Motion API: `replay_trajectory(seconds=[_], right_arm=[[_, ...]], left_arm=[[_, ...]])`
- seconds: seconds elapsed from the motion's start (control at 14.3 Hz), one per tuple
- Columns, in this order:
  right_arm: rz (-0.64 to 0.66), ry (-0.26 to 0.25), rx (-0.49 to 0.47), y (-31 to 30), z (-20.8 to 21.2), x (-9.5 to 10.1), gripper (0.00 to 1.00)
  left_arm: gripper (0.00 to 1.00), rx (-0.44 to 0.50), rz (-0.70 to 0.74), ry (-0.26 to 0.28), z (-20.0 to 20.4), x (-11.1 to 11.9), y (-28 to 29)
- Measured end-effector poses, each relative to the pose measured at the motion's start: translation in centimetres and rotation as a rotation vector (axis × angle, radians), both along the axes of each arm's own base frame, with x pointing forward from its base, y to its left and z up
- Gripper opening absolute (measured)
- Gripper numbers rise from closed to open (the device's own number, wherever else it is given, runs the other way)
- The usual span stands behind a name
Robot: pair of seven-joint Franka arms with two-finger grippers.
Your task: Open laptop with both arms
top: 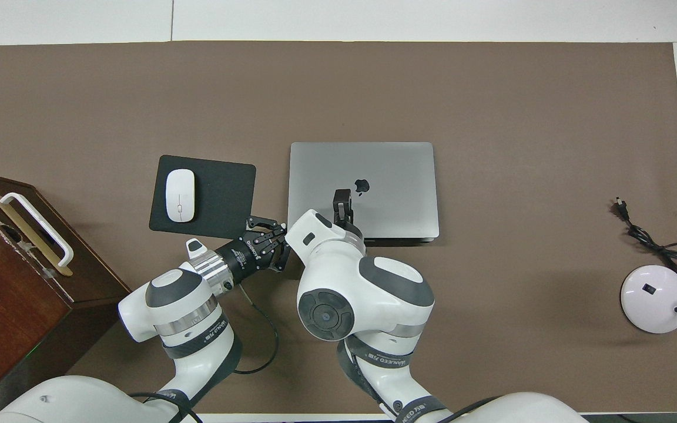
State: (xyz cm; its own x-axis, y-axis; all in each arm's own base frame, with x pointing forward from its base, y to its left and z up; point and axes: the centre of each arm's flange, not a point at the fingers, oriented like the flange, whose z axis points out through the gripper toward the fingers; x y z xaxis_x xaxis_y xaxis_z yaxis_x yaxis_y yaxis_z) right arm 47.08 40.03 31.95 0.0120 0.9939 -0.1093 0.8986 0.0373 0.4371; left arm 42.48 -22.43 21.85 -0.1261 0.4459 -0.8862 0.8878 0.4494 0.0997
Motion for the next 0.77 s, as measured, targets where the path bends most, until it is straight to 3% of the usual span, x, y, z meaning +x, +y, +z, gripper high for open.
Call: replay_trajectory(seconds=[0.56, 0.77], right_arm=[[0.025, -0.021, -0.012, 0.05, 0.13, 0.09, 1.00], [0.040, -0.032, -0.017, 0.06, 0.15, 0.11, 1.00]], left_arm=[[0.01, -0.004, 0.003, -0.004, -0.13, -0.02, -0.09], [0.01, -0.019, -0.009, -0.031, -0.53, -0.03, 0.10]])
